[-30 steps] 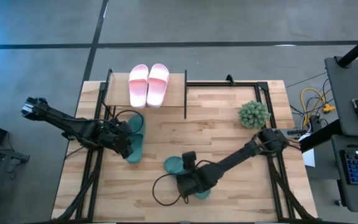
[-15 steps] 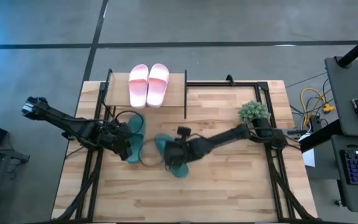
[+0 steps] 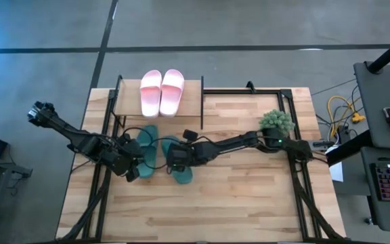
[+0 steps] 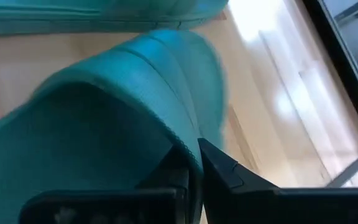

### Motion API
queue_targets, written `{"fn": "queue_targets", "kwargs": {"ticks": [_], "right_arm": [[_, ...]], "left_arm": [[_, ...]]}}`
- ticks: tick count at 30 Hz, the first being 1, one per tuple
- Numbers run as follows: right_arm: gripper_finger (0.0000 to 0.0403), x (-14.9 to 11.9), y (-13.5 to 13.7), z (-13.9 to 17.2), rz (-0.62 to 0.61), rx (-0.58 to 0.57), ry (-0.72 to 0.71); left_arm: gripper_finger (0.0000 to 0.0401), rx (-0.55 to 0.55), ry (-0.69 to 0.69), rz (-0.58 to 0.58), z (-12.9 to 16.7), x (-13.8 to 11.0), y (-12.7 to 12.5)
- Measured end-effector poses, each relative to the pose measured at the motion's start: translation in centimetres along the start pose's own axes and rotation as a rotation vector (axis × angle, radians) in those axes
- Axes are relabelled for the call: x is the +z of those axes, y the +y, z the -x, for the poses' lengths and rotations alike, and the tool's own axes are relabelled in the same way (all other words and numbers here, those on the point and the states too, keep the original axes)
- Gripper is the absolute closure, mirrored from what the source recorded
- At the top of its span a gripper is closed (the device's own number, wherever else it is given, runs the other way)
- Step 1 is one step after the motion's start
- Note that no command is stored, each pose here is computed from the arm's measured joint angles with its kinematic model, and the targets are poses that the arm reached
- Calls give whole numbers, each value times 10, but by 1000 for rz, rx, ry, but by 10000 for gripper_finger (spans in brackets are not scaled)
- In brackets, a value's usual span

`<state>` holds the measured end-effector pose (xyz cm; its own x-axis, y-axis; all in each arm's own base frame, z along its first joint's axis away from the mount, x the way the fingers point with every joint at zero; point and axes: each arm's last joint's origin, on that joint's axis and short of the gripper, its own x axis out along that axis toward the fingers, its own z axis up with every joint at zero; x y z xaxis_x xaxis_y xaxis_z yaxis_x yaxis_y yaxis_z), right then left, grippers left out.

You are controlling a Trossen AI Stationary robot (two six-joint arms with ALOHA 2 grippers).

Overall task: Pick and place slides into the shelf
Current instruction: Put the right green slipper under the shelf

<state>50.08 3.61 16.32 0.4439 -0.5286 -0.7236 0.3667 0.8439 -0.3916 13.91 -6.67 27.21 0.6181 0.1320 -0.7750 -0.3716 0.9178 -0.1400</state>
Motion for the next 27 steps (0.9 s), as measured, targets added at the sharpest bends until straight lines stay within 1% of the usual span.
{"fn": "queue_targets", "kwargs": {"ticks": [3, 7, 10, 12, 17, 22, 27], "right_arm": [[390, 7, 1, -9, 6, -16, -2], [390, 19, 0, -11, -7, -25, -24], [384, 24, -3, -12, -12, 27, -19], [370, 24, -5, -13, -29, 56, -2], [318, 23, -6, -14, -49, 80, 24], [271, 20, -5, -8, -31, 89, 49], [245, 18, -2, 3, 6, 93, 84]], "left_arm": [[324, 2, 3, 18, 0, 0, 0], [324, -1, 4, 15, 0, -1, 0], [324, 1, 4, 14, 0, -1, 0], [325, 2, 4, 13, 0, -1, 0], [325, 5, 3, 13, 0, -1, 0], [325, 27, 21, -1, 0, -3, 2], [325, 27, 21, 0, -1, -3, 2]]}}
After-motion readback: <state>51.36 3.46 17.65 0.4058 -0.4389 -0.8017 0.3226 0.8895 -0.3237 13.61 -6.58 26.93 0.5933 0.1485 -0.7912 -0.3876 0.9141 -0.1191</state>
